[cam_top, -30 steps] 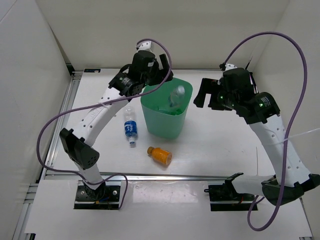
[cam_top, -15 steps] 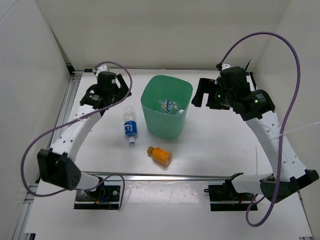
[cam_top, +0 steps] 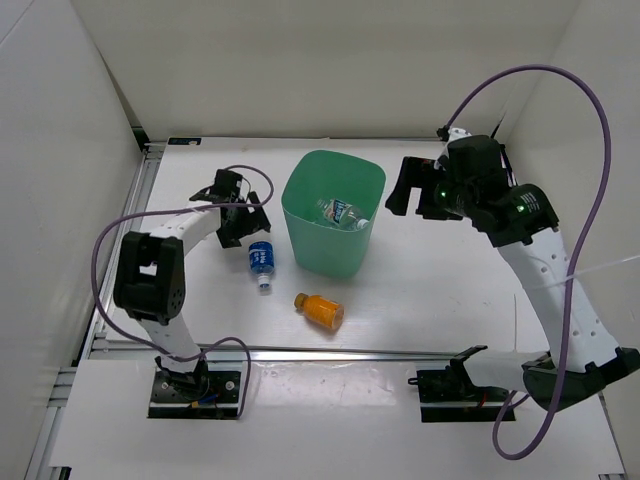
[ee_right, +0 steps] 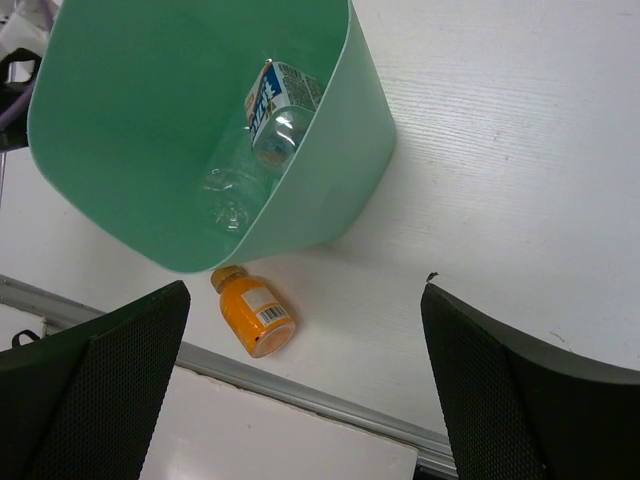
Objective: Put the plastic bottles in the bin
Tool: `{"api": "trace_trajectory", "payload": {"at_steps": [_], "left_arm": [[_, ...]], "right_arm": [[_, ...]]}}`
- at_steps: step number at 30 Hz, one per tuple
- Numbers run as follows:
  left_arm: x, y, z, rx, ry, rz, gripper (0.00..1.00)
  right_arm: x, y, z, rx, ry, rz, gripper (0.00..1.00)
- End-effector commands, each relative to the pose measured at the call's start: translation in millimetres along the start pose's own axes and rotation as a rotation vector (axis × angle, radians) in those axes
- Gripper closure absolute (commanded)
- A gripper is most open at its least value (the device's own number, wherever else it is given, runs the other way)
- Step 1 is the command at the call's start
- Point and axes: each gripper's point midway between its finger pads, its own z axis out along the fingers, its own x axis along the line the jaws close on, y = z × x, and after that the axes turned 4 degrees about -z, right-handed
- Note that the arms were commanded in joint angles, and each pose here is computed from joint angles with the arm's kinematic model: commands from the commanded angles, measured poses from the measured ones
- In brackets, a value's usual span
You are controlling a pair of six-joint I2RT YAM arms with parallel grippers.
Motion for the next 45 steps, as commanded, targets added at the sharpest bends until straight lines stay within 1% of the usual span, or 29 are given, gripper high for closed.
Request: {"api": "trace_trajectory", "payload": {"at_steps": [1, 4, 6, 7, 8, 9, 10, 11, 12, 13, 14, 15, 18, 20, 21, 22, 25, 26, 28, 29, 32, 34, 37, 39, 40, 41, 43, 44, 45], "left_arm": [[-23, 5, 6, 0.014, -0.09, 0.035, 0.0], [-32, -3, 14, 0.057, -0.116, 0.057, 0.0], [-32, -6, 17, 0.072, -0.119, 0.056, 0.06], [-29, -9, 18, 0.079, -0.114, 0.056, 0.16], [-29, -10, 16, 0.078, -0.114, 0.056, 0.16], [-23, -7, 13, 0.07, -0.111, 0.043, 0.34], [-28, 2, 1, 0.029, -0.123, 0.023, 0.47], [-22, 17, -8, -0.017, -0.112, -0.006, 0.59], [-22, 26, -17, -0.051, -0.119, -0.022, 0.66], [-23, 35, -28, -0.086, -0.127, -0.046, 0.66], [-30, 56, -54, -0.17, -0.156, -0.062, 0.66], [-33, 69, -70, -0.212, -0.179, -0.082, 0.66], [-66, 121, -153, -0.429, -0.296, -0.123, 0.66], [-81, 142, -201, -0.53, -0.367, -0.165, 0.65], [-98, 143, -215, -0.549, -0.406, -0.144, 0.65], [-116, 156, -249, -0.613, -0.465, -0.135, 0.63], [-162, 155, -285, -0.635, -0.58, -0.094, 0.62], [-180, 157, -309, -0.662, -0.641, -0.067, 0.62], [-211, 144, -312, -0.638, -0.687, -0.005, 0.59], [-224, 143, -324, -0.651, -0.721, 0.019, 0.59], [-258, 118, -310, -0.614, -0.734, 0.111, 0.56], [-272, 100, -299, -0.59, -0.732, 0.172, 0.51], [-273, 90, -289, -0.585, -0.708, 0.203, 0.14], [-271, 86, -279, -0.578, -0.681, 0.215, 0.09], [-271, 86, -279, -0.582, -0.677, 0.226, 0.02], [-269, 88, -278, -0.594, -0.665, 0.229, 0.0], [-265, 95, -288, -0.64, -0.643, 0.251, 0.0], [-255, 105, -301, -0.699, -0.61, 0.232, 0.0], [-247, 113, -312, -0.744, -0.587, 0.215, 0.0]], "right_arm": [[-2, 4, -10, -0.038, 0.003, -0.027, 0.0], [-2, 4, -10, -0.038, 0.003, -0.027, 0.0], [-5, 5, -10, -0.04, -0.004, -0.022, 0.0], [-5, 5, -10, -0.04, -0.004, -0.022, 0.0], [-5, 5, -10, -0.04, -0.004, -0.022, 0.0], [-5, 4, -7, -0.032, -0.007, -0.022, 0.0], [-5, 4, -7, -0.031, -0.007, -0.022, 0.0], [-8, 5, -6, -0.034, -0.014, -0.016, 0.0], [-8, 5, -6, -0.034, -0.014, -0.016, 0.0], [-6, 4, -7, -0.031, -0.005, -0.017, 0.0], [-6, 4, -7, -0.031, -0.005, -0.007, 0.0], [-6, 4, -7, -0.031, -0.005, -0.007, 0.0], [-3, 0, -2, -0.006, 0.011, 0.004, 0.0], [-2, 1, 2, -0.006, 0.011, 0.004, 0.0], [-1, -1, 5, 0.006, 0.018, 0.004, 0.0], [-1, -1, 5, 0.007, 0.018, 0.013, 0.0], [1, 0, 9, 0.012, 0.027, 0.013, 0.0], [2, 0, 9, 0.012, 0.027, 0.022, 0.0], [4, 2, 7, 0.006, 0.039, 0.022, 0.0], [4, 2, 7, 0.006, 0.039, 0.022, 0.0], [4, 2, 7, 0.006, 0.039, 0.022, 0.0], [3, 3, 7, 0.003, 0.029, 0.022, 0.0], [3, 7, 1, -0.016, 0.036, 0.003, 0.0], [2, 8, -3, -0.03, 0.029, 0.003, 0.0], [2, 9, -6, -0.04, 0.033, 0.002, 0.0], [1, 10, -6, -0.044, 0.023, 0.002, 0.0], [2, 10, -7, -0.053, 0.038, -0.017, 0.0], [9, 11, -8, -0.053, 0.079, -0.047, 0.0], [27, 6, -14, -0.045, 0.178, -0.134, 0.0]]}}
